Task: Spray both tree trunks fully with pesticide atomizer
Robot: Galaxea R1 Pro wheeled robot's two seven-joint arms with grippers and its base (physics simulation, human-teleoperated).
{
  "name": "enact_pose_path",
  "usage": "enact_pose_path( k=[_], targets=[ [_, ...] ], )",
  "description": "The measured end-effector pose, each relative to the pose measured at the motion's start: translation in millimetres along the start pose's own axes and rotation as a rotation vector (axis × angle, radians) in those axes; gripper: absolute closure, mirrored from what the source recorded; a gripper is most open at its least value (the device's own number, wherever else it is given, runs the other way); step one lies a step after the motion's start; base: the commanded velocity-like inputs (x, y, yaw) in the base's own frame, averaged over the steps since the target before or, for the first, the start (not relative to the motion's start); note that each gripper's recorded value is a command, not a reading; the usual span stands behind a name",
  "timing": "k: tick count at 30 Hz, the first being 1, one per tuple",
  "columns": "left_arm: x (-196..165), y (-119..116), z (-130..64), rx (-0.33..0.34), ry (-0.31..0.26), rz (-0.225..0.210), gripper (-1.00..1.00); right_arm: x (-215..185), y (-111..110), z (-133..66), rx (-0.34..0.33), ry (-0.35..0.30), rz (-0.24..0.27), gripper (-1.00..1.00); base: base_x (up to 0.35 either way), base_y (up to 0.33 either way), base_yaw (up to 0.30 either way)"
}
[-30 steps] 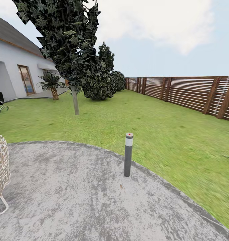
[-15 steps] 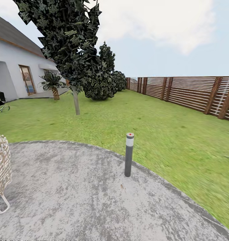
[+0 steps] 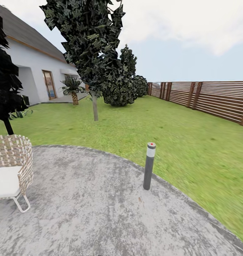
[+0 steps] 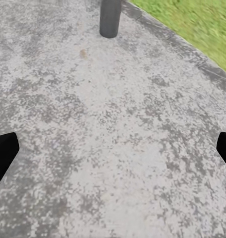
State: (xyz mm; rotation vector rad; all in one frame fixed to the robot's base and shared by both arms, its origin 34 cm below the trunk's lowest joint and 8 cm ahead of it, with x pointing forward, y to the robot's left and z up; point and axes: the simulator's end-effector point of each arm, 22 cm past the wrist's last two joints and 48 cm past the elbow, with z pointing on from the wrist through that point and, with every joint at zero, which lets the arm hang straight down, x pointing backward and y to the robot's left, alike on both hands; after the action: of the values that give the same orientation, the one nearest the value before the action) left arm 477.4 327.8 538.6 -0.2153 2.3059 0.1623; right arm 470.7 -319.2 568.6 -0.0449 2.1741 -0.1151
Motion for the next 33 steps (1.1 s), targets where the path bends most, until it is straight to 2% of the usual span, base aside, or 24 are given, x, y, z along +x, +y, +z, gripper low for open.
enact_pose_path(
  k=[10, 19, 33],
  targets=[
    [-1, 8, 0.7, -0.011, -0.002, 0.004, -1.0, 0, 1, 0.0, 0.0, 0.0, 0.003, -1.0, 0.0, 0.0, 0.278],
    [-3, 6, 1.3, -0.005, -0.006, 0.004, -1.0, 3, 0, -0.5, 0.002, 0.007, 0.003, -1.0, 0.0, 0.0, 0.279],
    [22, 5, 15.1, -0.007, 0.01, 0.007, -1.0, 26, 3, 10.9, -0.001, 0.017, 0.0, -1.0, 0.0, 0.0, 0.275]
  ],
)
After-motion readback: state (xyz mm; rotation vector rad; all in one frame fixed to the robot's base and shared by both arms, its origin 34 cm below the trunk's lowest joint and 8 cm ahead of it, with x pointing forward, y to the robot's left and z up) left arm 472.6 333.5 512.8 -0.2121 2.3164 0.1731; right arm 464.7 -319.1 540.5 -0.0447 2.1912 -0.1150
